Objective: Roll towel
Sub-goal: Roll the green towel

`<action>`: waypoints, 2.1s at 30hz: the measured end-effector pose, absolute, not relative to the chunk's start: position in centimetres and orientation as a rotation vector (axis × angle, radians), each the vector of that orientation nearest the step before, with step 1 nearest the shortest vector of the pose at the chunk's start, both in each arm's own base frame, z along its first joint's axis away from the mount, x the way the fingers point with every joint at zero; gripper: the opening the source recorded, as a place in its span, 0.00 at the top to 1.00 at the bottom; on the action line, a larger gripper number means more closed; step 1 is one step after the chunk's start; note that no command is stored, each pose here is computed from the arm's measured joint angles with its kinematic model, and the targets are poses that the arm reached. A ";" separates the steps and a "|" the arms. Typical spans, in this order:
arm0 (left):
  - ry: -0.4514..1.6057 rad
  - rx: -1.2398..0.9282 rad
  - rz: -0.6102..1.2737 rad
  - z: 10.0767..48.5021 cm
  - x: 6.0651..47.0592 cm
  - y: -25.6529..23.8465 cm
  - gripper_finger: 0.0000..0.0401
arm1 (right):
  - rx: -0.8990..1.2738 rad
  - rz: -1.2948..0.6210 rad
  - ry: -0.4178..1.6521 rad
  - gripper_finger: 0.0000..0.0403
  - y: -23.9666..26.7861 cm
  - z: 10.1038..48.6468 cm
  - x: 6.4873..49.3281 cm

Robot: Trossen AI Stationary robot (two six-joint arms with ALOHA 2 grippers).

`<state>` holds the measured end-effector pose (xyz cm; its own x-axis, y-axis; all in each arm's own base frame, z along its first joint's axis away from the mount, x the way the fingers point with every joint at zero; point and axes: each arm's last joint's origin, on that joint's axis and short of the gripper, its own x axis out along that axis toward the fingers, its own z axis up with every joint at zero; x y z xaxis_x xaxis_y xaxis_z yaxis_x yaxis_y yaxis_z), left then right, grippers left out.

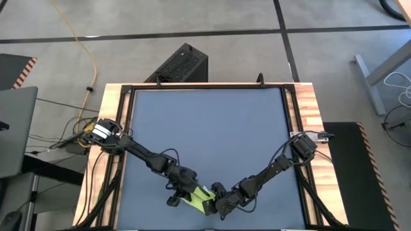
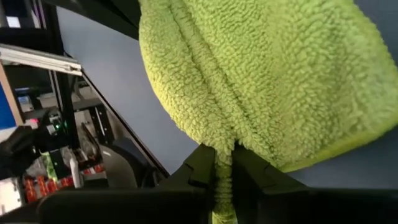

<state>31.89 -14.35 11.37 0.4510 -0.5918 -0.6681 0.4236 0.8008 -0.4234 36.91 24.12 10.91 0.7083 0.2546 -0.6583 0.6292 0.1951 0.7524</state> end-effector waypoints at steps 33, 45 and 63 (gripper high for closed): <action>1.012 -0.354 -0.614 11.1 31.6 -13.8 1.00 | 1.202 -0.317 0.903 0.40 25.1 15.4 33.3; 1.082 -0.578 -0.565 11.2 32.3 -11.8 1.00 | 0.389 0.088 0.634 0.42 27.2 19.2 32.1; 1.104 -0.690 -0.482 11.1 32.9 -9.3 1.00 | -0.278 0.269 0.682 0.42 26.3 15.7 33.6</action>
<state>32.94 -9.32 11.11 0.3837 -0.6649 -0.6408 0.0180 0.6992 -0.7147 33.64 26.28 15.70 0.7447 0.1527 -0.6496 -0.3326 0.9289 -0.1629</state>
